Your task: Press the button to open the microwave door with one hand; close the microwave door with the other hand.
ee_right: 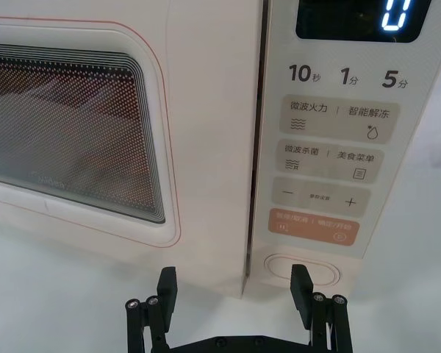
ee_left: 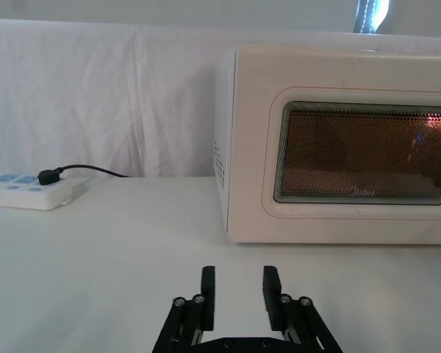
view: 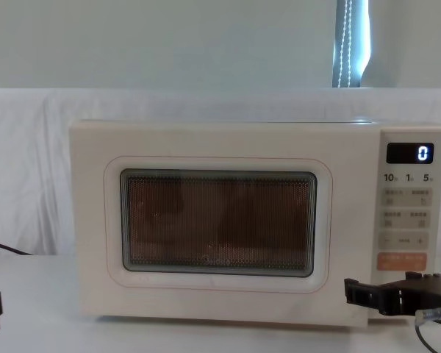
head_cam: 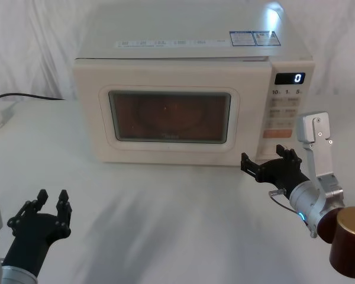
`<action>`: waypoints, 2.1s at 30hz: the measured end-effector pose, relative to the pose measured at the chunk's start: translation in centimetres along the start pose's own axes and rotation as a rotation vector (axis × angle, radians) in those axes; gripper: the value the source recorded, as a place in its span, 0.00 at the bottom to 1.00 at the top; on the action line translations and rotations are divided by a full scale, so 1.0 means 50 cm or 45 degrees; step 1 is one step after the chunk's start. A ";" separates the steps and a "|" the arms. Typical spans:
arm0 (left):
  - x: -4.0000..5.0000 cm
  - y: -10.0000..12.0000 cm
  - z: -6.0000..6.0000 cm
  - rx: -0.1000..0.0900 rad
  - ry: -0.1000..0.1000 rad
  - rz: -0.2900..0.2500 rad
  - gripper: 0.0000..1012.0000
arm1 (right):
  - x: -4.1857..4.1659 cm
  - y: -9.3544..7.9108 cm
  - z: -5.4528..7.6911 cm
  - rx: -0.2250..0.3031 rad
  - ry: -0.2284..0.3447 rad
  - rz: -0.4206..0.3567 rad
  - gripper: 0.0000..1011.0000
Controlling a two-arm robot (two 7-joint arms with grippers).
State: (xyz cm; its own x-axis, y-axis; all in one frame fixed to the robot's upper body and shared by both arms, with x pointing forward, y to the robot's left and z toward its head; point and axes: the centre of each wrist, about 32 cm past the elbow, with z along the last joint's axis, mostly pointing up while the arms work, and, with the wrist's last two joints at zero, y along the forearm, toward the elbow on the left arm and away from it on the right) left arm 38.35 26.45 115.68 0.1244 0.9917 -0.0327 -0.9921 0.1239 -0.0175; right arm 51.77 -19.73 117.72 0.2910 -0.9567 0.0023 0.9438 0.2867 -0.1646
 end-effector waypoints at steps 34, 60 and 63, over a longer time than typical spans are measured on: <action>0.008 0.004 0.009 -0.006 -0.016 -0.010 0.00 | 0.000 0.000 0.000 0.000 0.000 0.000 0.99; 0.107 -0.017 0.171 -0.022 0.146 -0.333 0.00 | 0.000 0.000 0.000 0.000 0.000 0.000 0.99; 0.105 -0.030 0.178 -0.016 0.143 -0.377 0.00 | 0.000 0.000 0.000 0.000 0.000 0.000 0.99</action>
State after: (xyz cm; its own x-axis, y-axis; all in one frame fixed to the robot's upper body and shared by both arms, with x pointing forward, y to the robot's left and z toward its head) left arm 40.39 31.78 124.45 0.4090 0.9026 -0.1342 -0.9125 0.4053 -0.0549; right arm 51.77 -19.73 117.72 0.2911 -0.9567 0.0022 0.9438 0.2868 -0.1646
